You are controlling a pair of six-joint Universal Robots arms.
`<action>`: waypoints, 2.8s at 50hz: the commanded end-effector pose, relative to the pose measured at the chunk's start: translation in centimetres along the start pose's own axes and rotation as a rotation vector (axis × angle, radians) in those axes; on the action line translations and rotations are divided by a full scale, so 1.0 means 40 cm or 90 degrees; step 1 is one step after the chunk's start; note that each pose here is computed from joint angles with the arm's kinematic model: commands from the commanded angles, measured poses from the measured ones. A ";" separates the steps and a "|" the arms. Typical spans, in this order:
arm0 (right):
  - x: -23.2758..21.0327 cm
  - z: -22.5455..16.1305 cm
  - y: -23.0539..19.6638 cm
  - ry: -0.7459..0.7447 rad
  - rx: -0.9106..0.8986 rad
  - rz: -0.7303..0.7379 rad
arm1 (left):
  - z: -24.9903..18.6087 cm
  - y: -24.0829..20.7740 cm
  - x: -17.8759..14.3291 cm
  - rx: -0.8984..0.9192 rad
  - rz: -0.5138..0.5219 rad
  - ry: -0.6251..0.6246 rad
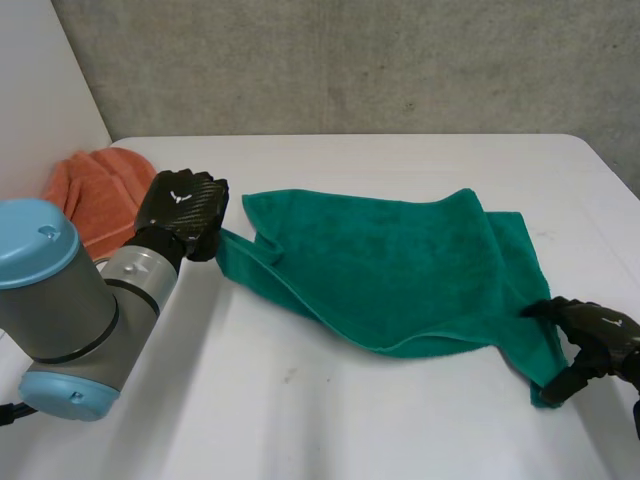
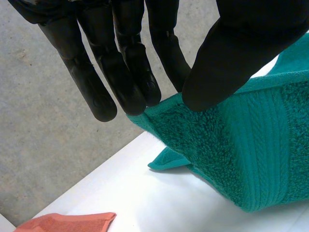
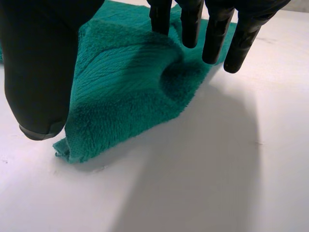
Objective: Fold the laundry.
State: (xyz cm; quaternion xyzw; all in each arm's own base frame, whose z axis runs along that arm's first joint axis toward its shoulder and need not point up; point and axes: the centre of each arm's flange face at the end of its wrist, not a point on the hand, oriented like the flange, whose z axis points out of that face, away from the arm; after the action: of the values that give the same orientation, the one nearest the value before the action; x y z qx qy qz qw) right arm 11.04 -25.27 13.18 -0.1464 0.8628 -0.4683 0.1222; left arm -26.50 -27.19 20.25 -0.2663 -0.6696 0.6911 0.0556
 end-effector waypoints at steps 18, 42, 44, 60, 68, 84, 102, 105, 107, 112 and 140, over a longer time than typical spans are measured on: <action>0.034 0.084 -0.057 0.084 0.076 -0.074 | 0.001 0.002 -0.012 -0.002 -0.001 -0.009; 0.029 0.054 -0.121 0.055 0.033 -0.185 | -0.015 -0.040 -0.046 0.003 0.000 -0.032; 0.028 0.026 -0.177 0.065 0.058 -0.207 | -0.024 -0.069 -0.054 0.018 0.001 -0.036; -0.061 -0.319 -0.632 0.155 0.311 -0.387 | -0.190 -0.440 -0.192 0.256 0.022 -0.150; -0.114 -0.223 -0.580 0.083 0.189 -0.493 | -0.131 -0.344 -0.177 0.143 0.019 -0.125; -0.181 0.129 -0.519 0.084 0.194 -0.498 | 0.168 -0.093 -0.126 -0.017 0.031 -0.085; -0.236 -0.021 -0.881 0.242 0.749 -0.400 | 0.176 -0.567 -0.254 0.434 0.033 -0.282; -0.235 0.000 -0.850 0.219 0.704 -0.403 | 0.171 -0.514 -0.241 0.386 0.034 -0.268; -0.232 0.020 -0.815 0.190 0.663 -0.416 | 0.156 -0.470 -0.233 0.347 0.033 -0.258; -0.250 0.060 -0.731 0.102 0.592 -0.448 | 0.127 -0.345 -0.214 0.248 0.031 -0.232; -0.106 0.097 -0.270 -0.039 0.017 -0.429 | -0.129 0.058 -0.070 -0.206 0.178 -0.038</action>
State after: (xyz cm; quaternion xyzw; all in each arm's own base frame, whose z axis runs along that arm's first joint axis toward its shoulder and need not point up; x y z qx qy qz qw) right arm 19.09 -35.45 16.92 -0.4288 0.7248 -0.5388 -0.0200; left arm -23.11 -27.55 16.35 -0.3005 -0.7294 0.6110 -0.0664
